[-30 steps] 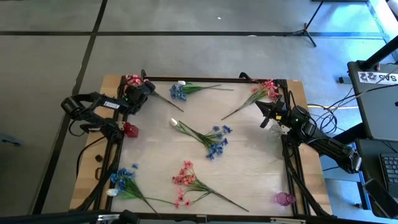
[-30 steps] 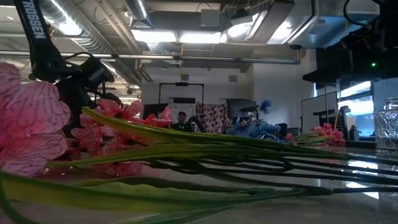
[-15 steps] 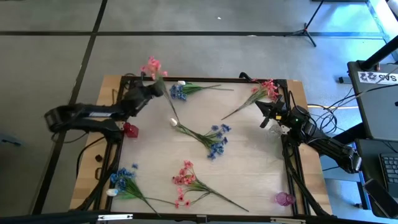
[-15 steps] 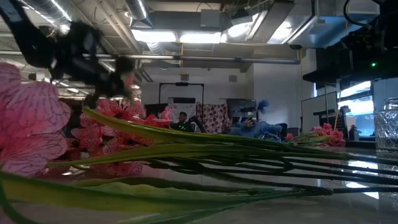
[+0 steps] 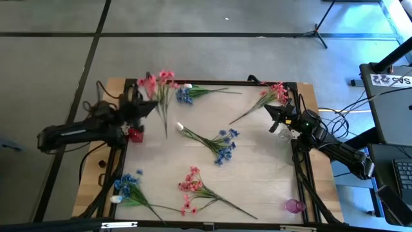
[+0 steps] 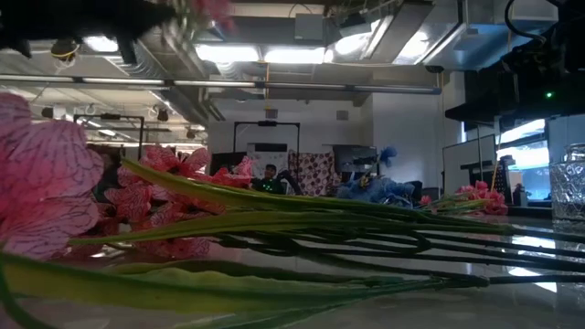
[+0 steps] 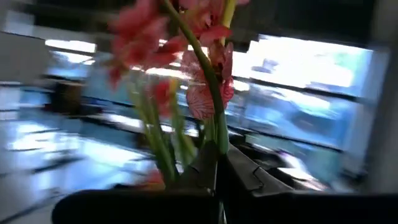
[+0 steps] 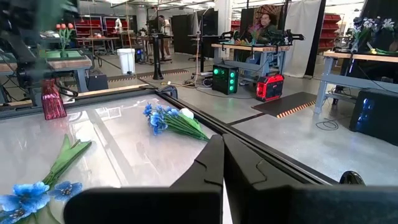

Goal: Sort flowers into vase by color
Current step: Put the top left pink flowers into the red vase

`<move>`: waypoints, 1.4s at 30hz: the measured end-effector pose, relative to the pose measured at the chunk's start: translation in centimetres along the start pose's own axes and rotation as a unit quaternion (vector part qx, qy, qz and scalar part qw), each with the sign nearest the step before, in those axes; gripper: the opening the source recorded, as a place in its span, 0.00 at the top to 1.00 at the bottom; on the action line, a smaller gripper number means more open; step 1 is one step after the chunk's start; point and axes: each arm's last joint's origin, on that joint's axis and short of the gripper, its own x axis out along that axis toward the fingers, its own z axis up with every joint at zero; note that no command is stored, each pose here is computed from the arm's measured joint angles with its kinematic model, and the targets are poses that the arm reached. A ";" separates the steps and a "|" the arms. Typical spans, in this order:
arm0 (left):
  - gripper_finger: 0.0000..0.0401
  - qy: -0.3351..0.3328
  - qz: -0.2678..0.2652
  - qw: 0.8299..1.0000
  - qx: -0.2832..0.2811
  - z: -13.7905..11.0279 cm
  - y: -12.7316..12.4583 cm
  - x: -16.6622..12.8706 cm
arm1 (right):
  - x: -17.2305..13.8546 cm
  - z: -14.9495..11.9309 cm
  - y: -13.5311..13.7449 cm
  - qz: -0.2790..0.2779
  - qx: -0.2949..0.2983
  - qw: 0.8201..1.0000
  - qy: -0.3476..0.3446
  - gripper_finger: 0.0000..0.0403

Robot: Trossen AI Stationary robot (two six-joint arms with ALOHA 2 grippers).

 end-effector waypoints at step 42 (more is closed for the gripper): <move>1.00 0.049 0.020 0.984 0.167 10.4 -1.9 -8.0 | 0.0 0.0 0.0 0.000 0.000 1.000 0.000 1.00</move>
